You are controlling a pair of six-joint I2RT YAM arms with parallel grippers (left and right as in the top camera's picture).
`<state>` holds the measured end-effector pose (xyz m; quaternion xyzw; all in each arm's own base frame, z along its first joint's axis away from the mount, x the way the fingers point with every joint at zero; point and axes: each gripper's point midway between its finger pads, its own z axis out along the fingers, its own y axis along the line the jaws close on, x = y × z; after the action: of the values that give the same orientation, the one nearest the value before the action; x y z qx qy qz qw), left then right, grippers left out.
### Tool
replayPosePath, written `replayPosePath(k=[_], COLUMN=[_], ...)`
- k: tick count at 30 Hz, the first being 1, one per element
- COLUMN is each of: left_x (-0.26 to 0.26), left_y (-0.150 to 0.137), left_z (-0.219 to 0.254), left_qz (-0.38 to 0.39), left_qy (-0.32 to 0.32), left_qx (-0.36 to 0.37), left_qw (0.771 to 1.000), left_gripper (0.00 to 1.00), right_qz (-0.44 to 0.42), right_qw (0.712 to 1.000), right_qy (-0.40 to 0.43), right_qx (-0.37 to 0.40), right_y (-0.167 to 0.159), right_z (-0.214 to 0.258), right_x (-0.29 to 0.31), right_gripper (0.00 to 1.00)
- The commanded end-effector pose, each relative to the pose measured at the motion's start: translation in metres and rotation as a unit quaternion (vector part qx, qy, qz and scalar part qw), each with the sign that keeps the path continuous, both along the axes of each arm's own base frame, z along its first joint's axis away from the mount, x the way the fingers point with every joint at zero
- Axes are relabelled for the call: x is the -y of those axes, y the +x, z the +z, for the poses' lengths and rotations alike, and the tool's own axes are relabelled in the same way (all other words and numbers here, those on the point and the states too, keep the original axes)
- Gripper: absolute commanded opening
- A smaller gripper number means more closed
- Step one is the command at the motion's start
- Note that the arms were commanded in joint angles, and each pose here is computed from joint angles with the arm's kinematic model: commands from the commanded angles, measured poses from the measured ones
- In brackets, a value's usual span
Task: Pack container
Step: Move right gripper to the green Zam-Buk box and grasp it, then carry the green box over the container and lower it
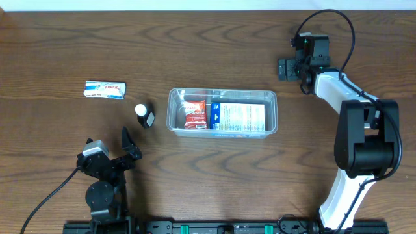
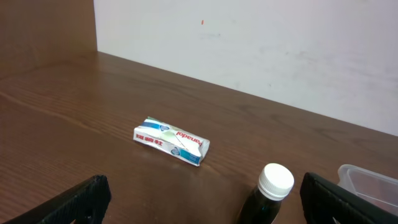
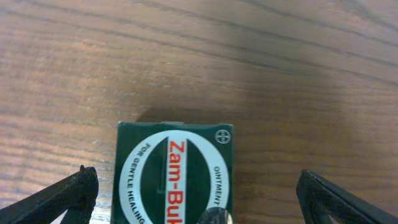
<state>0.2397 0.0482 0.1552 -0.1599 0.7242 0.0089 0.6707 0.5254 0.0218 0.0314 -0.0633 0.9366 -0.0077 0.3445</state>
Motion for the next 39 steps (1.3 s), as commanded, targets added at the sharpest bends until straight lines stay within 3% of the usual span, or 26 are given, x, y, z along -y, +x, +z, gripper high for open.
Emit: replayPosePath(k=[1,9,12,18,27,34,39], left_x=[-0.003,-0.003,-0.003,-0.003,-0.003,-0.003,-0.003], left_y=[-0.001,-0.001,-0.001,-0.001,-0.001,-0.001,-0.001], left_z=[-0.018,-0.018,-0.018,-0.018,-0.018,-0.018,-0.018], left_qz=[0.007,0.007,0.007,0.007,0.007,0.007,0.007], left_qy=[0.007,0.007,0.007,0.007,0.007,0.007,0.007], left_qx=[-0.029,-0.029,-0.029,-0.029,-0.029,-0.029,-0.029], left_qw=[1.0,1.0,1.0,1.0,1.0,1.0,1.0], left_gripper=[0.98,0.98,0.98,0.98,0.98,0.98,0.98], right_qz=[0.033,0.04,0.039,0.039,0.027,0.004,0.041], right_qw=[0.999,0.999,0.999,0.999,0.999,0.997,0.981], right_qy=[-0.007,0.003,0.002,0.002,0.012,0.07,0.185], right_qx=[-0.016,-0.021,-0.021,-0.022,-0.021,0.026,0.048], right_y=[-0.001,-0.002,-0.002,-0.002,-0.006,-0.009,-0.028], right_z=[-0.019,-0.025,-0.025,-0.026,-0.01,0.065,0.129], right_x=[-0.005,-0.01,-0.009,-0.009,-0.008,-0.019,-0.06], right_gripper=[0.99,0.99,0.9,0.61,0.62,0.62,0.61])
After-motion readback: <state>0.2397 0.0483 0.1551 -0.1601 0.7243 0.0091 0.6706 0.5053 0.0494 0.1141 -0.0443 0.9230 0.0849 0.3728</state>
